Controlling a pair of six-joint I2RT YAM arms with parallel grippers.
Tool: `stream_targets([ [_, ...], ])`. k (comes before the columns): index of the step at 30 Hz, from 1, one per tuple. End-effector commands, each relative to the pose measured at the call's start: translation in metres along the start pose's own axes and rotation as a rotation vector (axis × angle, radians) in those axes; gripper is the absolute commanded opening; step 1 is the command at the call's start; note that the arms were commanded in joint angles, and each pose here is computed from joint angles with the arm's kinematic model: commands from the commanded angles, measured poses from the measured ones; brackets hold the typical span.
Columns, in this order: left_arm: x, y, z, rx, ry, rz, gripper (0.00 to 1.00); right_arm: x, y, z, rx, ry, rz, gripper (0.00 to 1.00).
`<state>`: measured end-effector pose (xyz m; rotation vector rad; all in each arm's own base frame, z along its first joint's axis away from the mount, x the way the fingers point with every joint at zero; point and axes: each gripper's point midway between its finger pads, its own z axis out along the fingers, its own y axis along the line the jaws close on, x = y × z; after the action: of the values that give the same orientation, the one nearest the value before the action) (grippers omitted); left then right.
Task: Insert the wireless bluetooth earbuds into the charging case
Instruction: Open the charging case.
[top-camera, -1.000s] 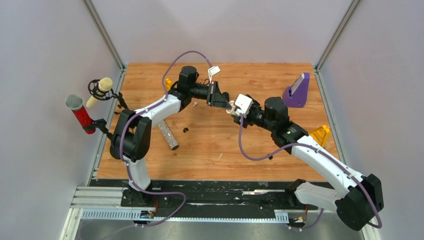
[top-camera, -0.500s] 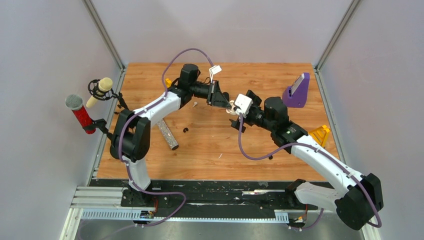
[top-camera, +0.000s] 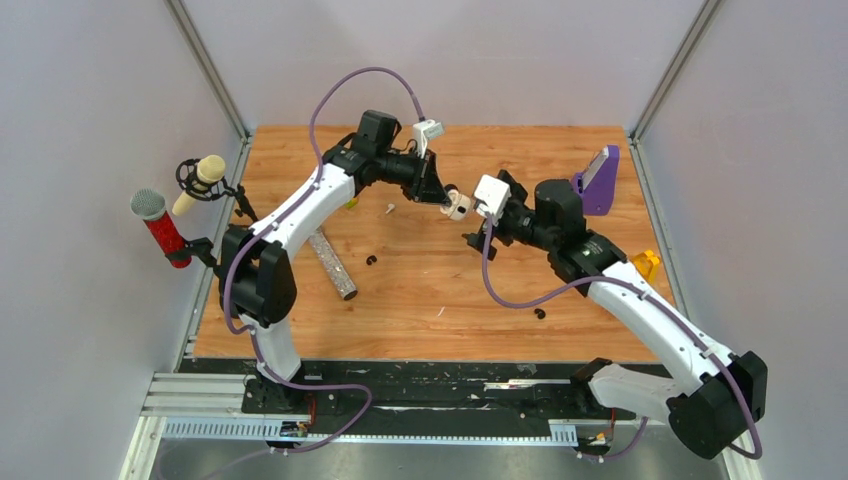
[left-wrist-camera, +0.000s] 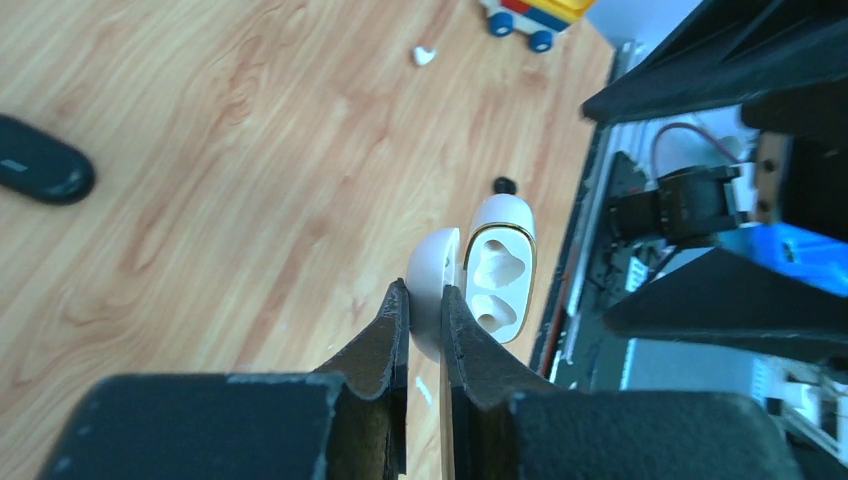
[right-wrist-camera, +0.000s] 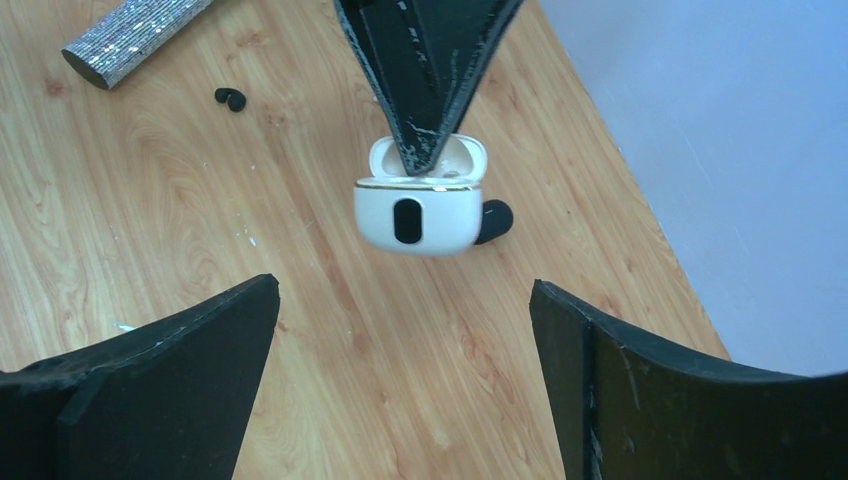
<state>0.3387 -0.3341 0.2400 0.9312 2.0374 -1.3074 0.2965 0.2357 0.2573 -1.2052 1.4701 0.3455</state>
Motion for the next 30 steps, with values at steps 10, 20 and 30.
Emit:
stream_targets([
  [10,-0.003,0.032,-0.041,-0.299,0.113,0.244,0.07,0.005,-0.042,-0.024,0.097,0.093,0.012,1.00],
  [20,0.020,0.050,-0.044,-0.366,0.170,0.239,0.05,0.040,-0.083,-0.044,0.267,0.200,0.138,1.00],
  [30,0.031,0.056,-0.051,-0.414,0.197,0.236,0.04,0.086,-0.114,-0.062,0.424,0.324,0.263,1.00],
])
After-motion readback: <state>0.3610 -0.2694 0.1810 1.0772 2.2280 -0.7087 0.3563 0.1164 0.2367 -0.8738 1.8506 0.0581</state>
